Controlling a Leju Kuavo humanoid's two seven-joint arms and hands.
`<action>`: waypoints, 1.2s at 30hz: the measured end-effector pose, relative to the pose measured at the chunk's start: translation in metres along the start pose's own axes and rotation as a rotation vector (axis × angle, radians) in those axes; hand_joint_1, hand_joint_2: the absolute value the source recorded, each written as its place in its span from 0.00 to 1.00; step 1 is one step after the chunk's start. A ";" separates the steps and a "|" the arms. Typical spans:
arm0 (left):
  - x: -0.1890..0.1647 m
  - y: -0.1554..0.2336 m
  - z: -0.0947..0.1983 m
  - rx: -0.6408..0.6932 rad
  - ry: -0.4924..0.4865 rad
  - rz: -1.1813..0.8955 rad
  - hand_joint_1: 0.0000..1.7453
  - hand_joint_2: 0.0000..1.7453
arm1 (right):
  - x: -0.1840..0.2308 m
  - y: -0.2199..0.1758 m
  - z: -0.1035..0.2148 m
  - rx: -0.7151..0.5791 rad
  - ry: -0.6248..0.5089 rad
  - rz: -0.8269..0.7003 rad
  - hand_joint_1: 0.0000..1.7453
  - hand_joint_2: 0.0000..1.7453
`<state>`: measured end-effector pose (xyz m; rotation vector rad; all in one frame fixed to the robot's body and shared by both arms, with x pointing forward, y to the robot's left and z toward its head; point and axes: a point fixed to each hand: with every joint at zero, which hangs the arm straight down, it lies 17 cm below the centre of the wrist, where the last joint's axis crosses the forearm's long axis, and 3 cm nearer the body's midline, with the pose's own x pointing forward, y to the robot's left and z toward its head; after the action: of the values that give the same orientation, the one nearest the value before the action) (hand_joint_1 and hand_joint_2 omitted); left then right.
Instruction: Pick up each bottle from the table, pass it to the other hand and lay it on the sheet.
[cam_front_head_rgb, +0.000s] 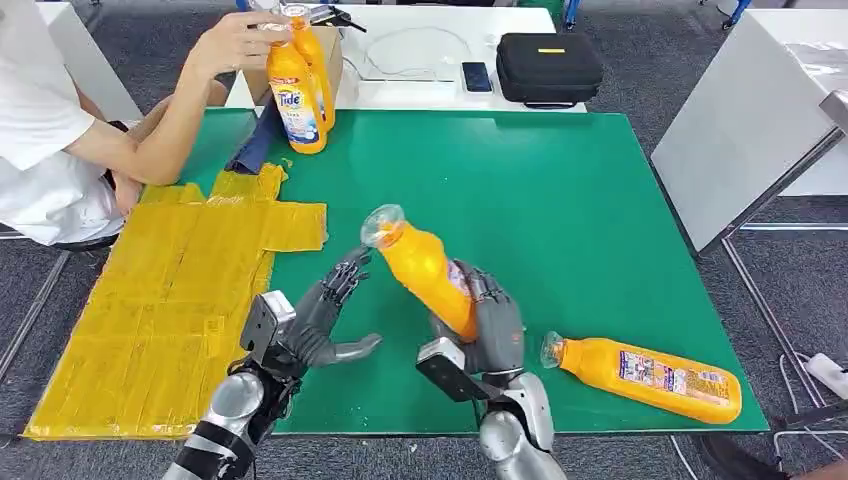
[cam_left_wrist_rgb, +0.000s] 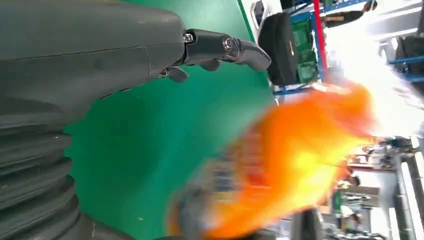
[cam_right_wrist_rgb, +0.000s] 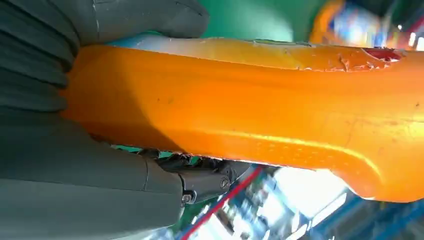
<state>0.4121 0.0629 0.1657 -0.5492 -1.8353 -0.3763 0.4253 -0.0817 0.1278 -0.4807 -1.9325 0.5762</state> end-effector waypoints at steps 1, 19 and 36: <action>0.001 0.001 -0.002 0.000 -0.003 0.011 0.00 1.00 | 0.004 0.011 0.002 0.024 -0.004 -0.006 1.00 1.00; -0.003 0.010 -0.008 0.019 0.015 0.047 0.00 1.00 | 0.026 0.077 0.019 0.182 -0.029 -0.057 1.00 1.00; -0.007 0.011 -0.011 0.010 0.018 0.028 1.00 1.00 | 0.033 0.080 0.014 0.186 -0.047 -0.064 1.00 1.00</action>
<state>0.4283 0.0652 0.1619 -0.5629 -1.8098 -0.3520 0.4049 -0.0010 0.0993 -0.2885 -1.9091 0.7232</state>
